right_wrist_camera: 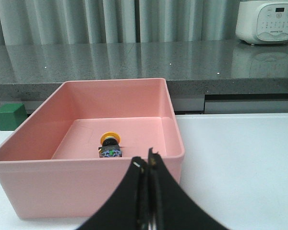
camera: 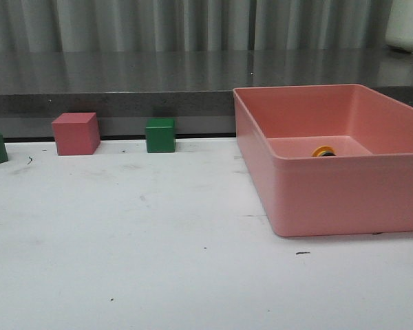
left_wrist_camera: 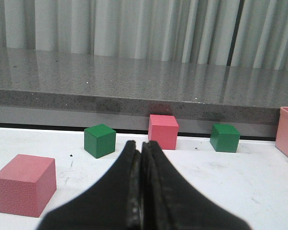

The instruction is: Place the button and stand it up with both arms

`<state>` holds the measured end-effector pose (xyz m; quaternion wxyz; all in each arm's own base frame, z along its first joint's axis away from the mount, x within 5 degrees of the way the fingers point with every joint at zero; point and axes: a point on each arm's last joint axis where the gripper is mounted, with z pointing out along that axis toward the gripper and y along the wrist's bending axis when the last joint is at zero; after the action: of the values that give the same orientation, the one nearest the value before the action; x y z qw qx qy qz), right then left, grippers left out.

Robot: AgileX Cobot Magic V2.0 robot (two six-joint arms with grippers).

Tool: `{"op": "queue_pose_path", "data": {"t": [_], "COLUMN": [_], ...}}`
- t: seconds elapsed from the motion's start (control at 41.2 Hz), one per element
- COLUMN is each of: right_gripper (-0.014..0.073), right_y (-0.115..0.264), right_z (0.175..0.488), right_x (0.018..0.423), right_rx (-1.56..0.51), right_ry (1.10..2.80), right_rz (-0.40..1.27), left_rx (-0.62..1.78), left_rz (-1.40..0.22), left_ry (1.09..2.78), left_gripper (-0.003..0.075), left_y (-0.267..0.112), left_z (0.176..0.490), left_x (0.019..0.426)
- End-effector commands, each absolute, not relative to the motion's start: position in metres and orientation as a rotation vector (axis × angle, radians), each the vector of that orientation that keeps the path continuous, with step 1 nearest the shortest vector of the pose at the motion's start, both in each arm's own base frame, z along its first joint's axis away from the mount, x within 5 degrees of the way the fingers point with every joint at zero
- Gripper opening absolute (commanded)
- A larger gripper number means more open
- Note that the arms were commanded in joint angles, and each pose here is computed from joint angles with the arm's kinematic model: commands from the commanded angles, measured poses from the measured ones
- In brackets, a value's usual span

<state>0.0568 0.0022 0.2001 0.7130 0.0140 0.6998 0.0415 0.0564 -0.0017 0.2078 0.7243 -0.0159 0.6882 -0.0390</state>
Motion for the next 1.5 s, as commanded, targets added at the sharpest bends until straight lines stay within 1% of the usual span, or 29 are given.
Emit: {"op": "queue_pose_path", "data": {"t": [0.0, 0.583, 0.728, 0.85, 0.947, 1.092, 1.214, 1.311, 1.383, 1.481], "right_gripper": [-0.0066, -0.0066, -0.0066, -0.0066, -0.0066, -0.0066, -0.0066, -0.0066, -0.0066, -0.0066], "right_y": [0.002, 0.002, 0.002, 0.002, 0.002, 0.001, 0.0, -0.001, -0.001, -0.001], "right_z": [0.21, 0.21, 0.212, 0.221, 0.245, 0.288, 0.326, 0.349, 0.36, 0.366], "right_x": [0.054, 0.054, 0.054, 0.052, 0.046, 0.035, 0.03, 0.033, 0.04, 0.05], "right_rx": [0.026, 0.026, 0.026, 0.025, 0.025, 0.008, -0.006, -0.002, 0.001, 0.005], "right_ry": [1.442, 1.442, 1.423, 1.42, 1.399, 1.36, 1.379, 1.446, 1.514, 1.619], "right_rz": [0.089, 0.089, 0.09, 0.091, 0.091, 0.066, 0.029, 0.022, 0.019, 0.014], "left_rx": [-0.023, -0.023, -0.019, -0.017, -0.018, -0.021, -0.026, -0.031, -0.036, -0.04], "left_rz": [-0.096, -0.096, -0.101, -0.106, -0.105, -0.101, -0.097, -0.093, -0.089, -0.085], "left_ry": [1.43, 1.425, 1.333, 1.232, 1.203, 1.195, 1.238, 1.313, 1.393, 1.485], "left_gripper": [-0.002, -0.002, -0.002, -0.002, -0.002, -0.002, -0.002, -0.002, -0.002, -0.002], "left_y": [-0.002, -0.002, -0.003, -0.002, -0.002, -0.001, 0.0, 0.0, 0.0, 0.0], "left_z": [0.211, 0.212, 0.22, 0.241, 0.264, 0.312, 0.346, 0.371, 0.385, 0.392], "left_x": [0.055, 0.054, 0.053, 0.048, 0.042, 0.028, 0.021, 0.02, 0.023, 0.034]}}
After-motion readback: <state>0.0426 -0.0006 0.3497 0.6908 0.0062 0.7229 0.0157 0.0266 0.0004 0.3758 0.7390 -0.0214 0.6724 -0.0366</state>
